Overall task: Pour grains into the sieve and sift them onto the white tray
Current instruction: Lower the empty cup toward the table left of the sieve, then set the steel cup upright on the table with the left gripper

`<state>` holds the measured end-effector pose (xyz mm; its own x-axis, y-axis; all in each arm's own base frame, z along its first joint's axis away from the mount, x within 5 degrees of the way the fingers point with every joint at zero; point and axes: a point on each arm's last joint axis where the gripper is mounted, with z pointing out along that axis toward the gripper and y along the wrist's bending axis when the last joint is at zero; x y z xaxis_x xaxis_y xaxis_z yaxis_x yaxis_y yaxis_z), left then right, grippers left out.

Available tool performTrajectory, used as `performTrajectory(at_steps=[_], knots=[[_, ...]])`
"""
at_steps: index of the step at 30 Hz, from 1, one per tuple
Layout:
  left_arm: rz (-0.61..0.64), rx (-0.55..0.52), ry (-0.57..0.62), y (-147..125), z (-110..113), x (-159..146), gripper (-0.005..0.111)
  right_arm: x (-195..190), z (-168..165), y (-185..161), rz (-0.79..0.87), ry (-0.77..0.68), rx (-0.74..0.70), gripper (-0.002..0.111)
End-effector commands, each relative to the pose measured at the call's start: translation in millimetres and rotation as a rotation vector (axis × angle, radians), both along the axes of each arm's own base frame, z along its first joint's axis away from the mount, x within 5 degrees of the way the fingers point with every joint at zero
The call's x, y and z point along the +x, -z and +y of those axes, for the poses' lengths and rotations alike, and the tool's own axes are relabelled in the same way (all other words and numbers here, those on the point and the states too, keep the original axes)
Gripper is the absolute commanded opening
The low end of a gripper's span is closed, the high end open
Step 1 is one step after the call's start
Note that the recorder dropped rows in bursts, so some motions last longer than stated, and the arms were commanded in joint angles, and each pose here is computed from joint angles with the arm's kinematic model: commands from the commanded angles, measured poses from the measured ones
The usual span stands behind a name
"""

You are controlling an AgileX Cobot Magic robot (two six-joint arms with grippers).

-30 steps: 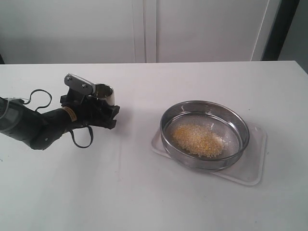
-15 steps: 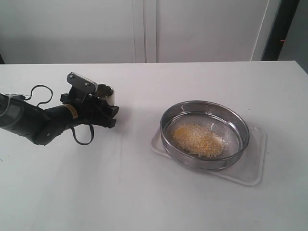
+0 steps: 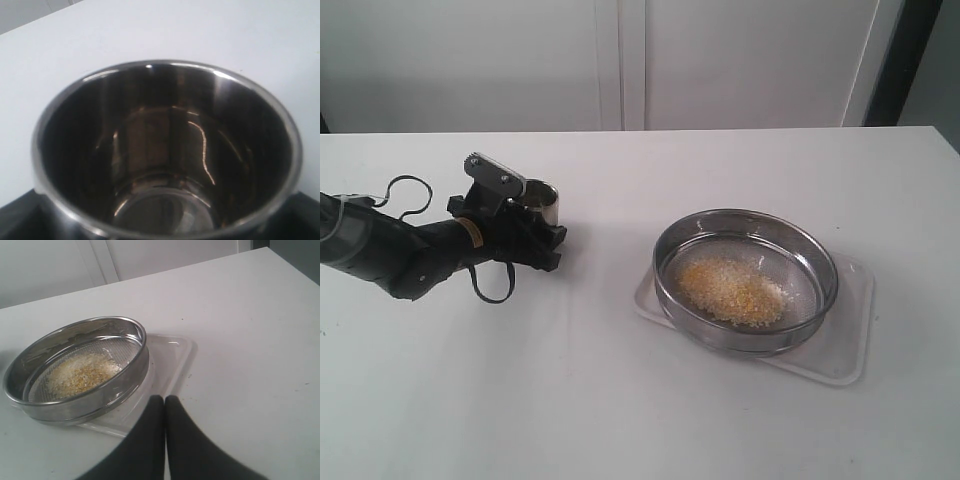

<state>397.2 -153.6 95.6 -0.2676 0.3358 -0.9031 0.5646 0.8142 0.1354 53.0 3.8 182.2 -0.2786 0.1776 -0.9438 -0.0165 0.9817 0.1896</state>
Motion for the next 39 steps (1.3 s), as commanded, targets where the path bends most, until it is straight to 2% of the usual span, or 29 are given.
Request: performTrajectory(at_steps=[1,6,11,21,27,29,32,39], knots=[[0.008,0.007,0.006,1.4,0.2,-0.2,0.052,0.2,-0.1,0.5,-0.012,0.000,-0.006,0.000],[0.011,0.010,0.005,1.7,0.3,-0.3,0.070,0.2,-0.1,0.5,-0.012,0.000,-0.006,0.000],[0.011,0.010,0.005,1.7,0.3,-0.3,0.080,0.2,-0.1,0.5,-0.013,-0.004,-0.020,0.000],[0.014,0.015,0.006,2.2,0.5,-0.4,0.081,0.2,-0.1,0.5,-0.013,-0.003,-0.018,0.000],[-0.014,0.057,0.029,2.0,0.5,-0.4,0.081,0.2,-0.1,0.5,-0.013,-0.003,-0.018,0.000],[-0.014,0.057,0.029,2.0,0.5,-0.4,0.086,0.2,-0.1,0.5,-0.013,-0.003,-0.018,0.000],[-0.012,0.059,0.029,2.2,0.5,-0.4,0.103,0.2,-0.1,0.5,-0.013,-0.003,-0.018,0.000],[0.001,0.067,0.024,1.3,1.3,-0.8,0.105,0.2,-0.1,0.5,-0.013,-0.003,-0.018,0.000]])
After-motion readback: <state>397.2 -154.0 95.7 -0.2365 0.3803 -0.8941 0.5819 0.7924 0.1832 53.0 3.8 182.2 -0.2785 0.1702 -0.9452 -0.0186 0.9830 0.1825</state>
